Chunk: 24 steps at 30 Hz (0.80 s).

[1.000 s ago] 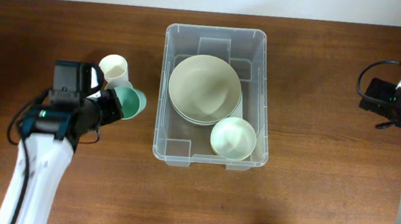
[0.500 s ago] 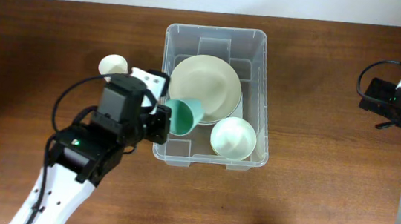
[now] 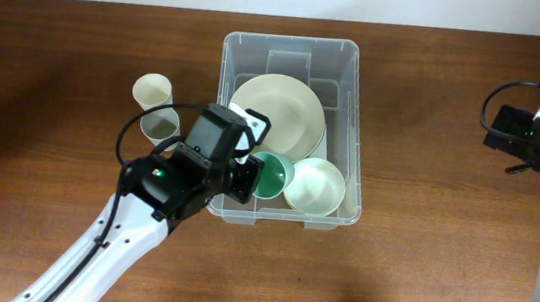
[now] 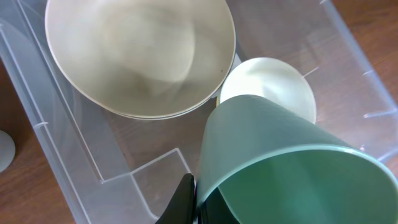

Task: Pack container
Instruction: 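Carry the mint green cup into the container's front-left corner, then release the mint cup and move the left gripper to the clear cup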

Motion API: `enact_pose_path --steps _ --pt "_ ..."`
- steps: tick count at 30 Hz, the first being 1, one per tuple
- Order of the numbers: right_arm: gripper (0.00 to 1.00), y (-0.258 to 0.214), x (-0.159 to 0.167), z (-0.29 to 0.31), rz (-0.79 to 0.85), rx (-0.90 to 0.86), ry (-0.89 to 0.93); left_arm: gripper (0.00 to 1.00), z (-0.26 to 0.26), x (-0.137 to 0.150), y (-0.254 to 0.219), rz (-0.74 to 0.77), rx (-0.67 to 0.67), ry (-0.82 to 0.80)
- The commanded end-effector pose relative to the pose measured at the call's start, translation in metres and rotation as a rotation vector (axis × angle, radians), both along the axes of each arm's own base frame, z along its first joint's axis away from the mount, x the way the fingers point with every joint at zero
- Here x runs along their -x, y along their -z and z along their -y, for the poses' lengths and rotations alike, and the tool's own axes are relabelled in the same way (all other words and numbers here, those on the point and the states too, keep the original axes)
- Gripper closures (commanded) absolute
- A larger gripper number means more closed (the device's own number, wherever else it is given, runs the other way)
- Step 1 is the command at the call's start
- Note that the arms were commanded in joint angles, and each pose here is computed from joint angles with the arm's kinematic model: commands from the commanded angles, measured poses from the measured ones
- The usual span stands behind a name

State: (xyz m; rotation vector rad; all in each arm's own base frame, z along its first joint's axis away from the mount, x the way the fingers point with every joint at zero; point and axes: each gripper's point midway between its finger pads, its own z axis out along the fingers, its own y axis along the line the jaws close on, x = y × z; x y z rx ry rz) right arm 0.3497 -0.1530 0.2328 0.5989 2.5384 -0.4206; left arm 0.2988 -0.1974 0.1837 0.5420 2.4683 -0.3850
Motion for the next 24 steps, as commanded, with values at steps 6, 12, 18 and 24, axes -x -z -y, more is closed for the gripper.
enact_pose_path --steps 6,12,18,24 --pt "0.01 -0.001 0.000 0.003 0.000 0.010 0.010 1.00 -0.001 -0.004 0.024 -0.026 -0.123 0.020" --pt "0.01 -0.001 0.000 0.003 0.000 0.010 0.010 0.99 -0.032 -0.007 0.036 -0.025 -0.283 -0.063" --pt "0.01 -0.001 0.000 0.003 0.000 0.010 0.010 0.99 -0.030 -0.007 0.041 -0.042 -0.280 -0.059" --pt "0.01 -0.001 0.000 0.003 0.000 0.010 0.010 0.99 -0.028 -0.010 0.062 -0.088 -0.313 -0.053"
